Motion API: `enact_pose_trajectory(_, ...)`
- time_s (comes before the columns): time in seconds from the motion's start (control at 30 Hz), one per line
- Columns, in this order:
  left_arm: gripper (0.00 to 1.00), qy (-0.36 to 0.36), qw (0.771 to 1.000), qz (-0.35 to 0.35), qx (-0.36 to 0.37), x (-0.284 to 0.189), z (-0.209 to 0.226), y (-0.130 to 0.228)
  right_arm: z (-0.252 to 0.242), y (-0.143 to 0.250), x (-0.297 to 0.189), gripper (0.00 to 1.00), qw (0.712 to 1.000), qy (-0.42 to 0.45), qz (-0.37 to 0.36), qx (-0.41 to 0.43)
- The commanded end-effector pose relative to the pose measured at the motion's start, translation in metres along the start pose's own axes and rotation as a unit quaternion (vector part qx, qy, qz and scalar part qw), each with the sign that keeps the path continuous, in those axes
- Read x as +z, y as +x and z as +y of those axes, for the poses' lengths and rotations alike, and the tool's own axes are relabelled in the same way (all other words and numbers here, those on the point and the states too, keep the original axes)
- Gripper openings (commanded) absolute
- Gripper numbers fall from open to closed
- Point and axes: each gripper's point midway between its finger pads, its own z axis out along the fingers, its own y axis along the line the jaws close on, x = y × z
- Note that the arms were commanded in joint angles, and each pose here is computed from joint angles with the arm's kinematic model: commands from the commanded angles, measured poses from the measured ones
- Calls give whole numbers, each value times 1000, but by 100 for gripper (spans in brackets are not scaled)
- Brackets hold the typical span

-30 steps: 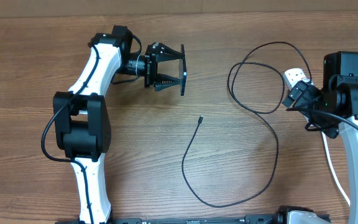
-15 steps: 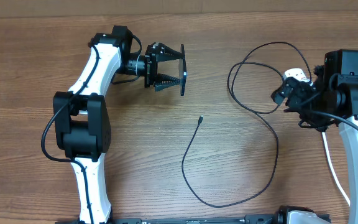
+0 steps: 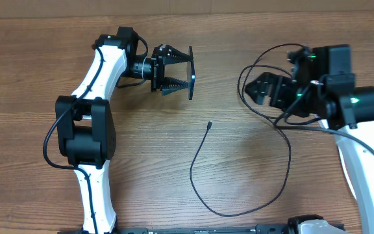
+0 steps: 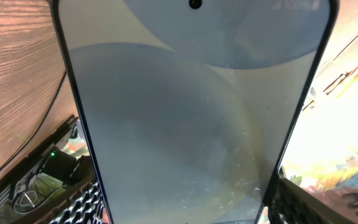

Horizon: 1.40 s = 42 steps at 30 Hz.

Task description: Plug charger to phone and switch on socket

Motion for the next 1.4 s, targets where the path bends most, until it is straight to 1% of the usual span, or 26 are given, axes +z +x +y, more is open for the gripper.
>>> enact_pose_trajectory(0.0, 74, 30, 999, 10, 13, -5, -18, 4, 14, 2, 6, 100, 1000, 18, -16, -18)
enact_pose_trajectory(0.27, 74, 29, 999, 10, 13, -5, -18, 4, 60, 15, 20, 100, 992, 36, -36, -113)
enact_pose_trajectory(0.47, 74, 29, 999, 10, 13, -5, -18, 4, 97, 16, 32, 100, 989, 26, -6, -143)
enact_pose_trajectory(0.6, 74, 29, 999, 10, 13, -5, -18, 4, 100, 6, 45, 99, 988, 80, -6, -130)
enact_pose_trajectory(0.73, 74, 29, 999, 10, 13, -5, -18, 4, 116, 2, 55, 100, 989, 80, -23, -124)
enact_pose_trajectory(0.77, 74, 29, 999, 10, 13, -5, -18, 4, 120, 1, 56, 100, 989, 79, -31, -121)
enact_pose_trajectory(0.83, 74, 29, 999, 10, 13, -5, -18, 4, 120, -4, 56, 96, 987, 106, -67, -97)
enact_pose_trajectory(0.97, 74, 30, 999, 10, 9, -5, -18, 5, 122, -11, 49, 96, 977, 149, -136, -68)
enact_pose_trajectory(1.07, 74, 30, 999, 10, 5, -5, -18, 5, 132, -10, 47, 96, 974, 147, -161, -57)
enact_pose_trajectory(1.17, 74, 30, 999, 11, -7, -5, -18, 5, 137, -8, 50, 96, 974, 143, -169, -44)
enact_pose_trajectory(1.3, 74, 29, 999, 11, -17, -5, -18, 5, 134, -6, 65, 88, 974, 154, -161, -43)
enact_pose_trajectory(1.33, 74, 29, 999, 11, -17, -5, -18, 5, 133, -5, 71, 84, 974, 158, -157, -45)
enact_pose_trajectory(1.37, 74, 30, 999, 11, -17, -5, -18, 5, 131, -4, 77, 78, 974, 164, -152, -47)
